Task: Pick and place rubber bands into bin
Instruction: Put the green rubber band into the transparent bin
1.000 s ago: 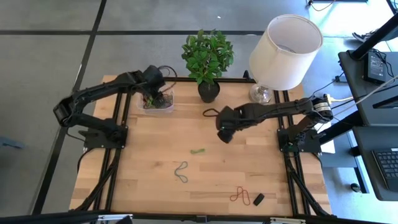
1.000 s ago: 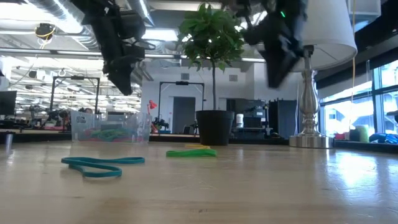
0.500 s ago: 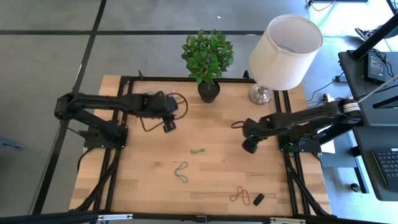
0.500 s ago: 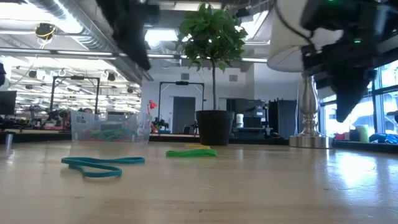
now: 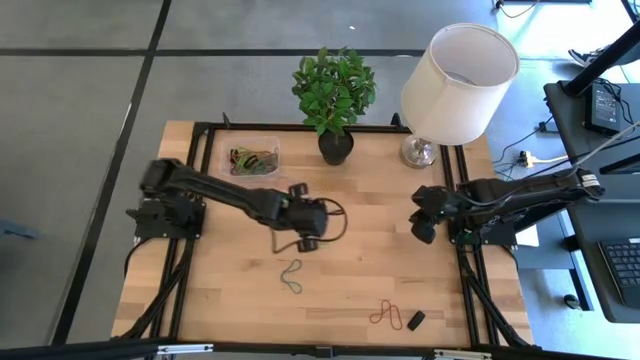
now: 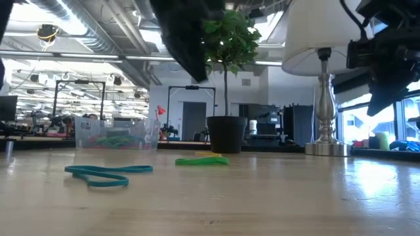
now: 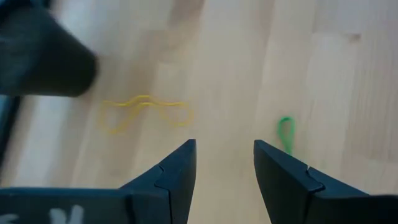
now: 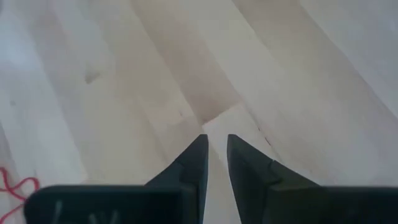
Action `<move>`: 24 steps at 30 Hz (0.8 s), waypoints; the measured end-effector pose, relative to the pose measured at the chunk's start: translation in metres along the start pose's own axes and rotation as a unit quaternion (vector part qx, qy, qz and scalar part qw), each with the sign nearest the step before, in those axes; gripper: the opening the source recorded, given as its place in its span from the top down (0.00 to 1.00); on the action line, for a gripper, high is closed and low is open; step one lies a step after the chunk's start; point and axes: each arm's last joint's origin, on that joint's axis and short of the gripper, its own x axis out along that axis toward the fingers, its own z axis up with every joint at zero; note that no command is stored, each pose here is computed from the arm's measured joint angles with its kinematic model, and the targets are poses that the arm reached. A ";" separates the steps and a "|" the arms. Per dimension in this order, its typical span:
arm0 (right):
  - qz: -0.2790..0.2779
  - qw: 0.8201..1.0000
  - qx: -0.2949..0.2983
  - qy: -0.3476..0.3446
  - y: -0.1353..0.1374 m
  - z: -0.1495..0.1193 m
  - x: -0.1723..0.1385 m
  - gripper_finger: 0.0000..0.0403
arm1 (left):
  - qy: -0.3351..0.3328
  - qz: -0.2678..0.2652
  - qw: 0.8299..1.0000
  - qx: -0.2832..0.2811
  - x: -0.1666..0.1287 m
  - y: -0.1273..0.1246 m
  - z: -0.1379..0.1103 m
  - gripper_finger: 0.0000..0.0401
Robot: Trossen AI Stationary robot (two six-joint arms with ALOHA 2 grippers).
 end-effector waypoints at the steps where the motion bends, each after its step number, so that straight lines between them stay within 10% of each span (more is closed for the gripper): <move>1: 0.004 1.000 -0.001 -0.004 0.000 0.000 -0.002 0.84 | 0.008 -0.004 1.000 -0.006 0.009 -0.004 0.004 0.61; 19: 0.028 0.999 0.006 -0.030 0.001 0.002 -0.006 0.84 | 0.148 -0.124 0.981 0.004 0.107 -0.048 -0.002 0.62; 24: 0.036 0.999 0.010 -0.039 0.003 0.004 -0.007 0.84 | 0.169 -0.123 0.978 0.007 0.118 -0.050 -0.007 0.76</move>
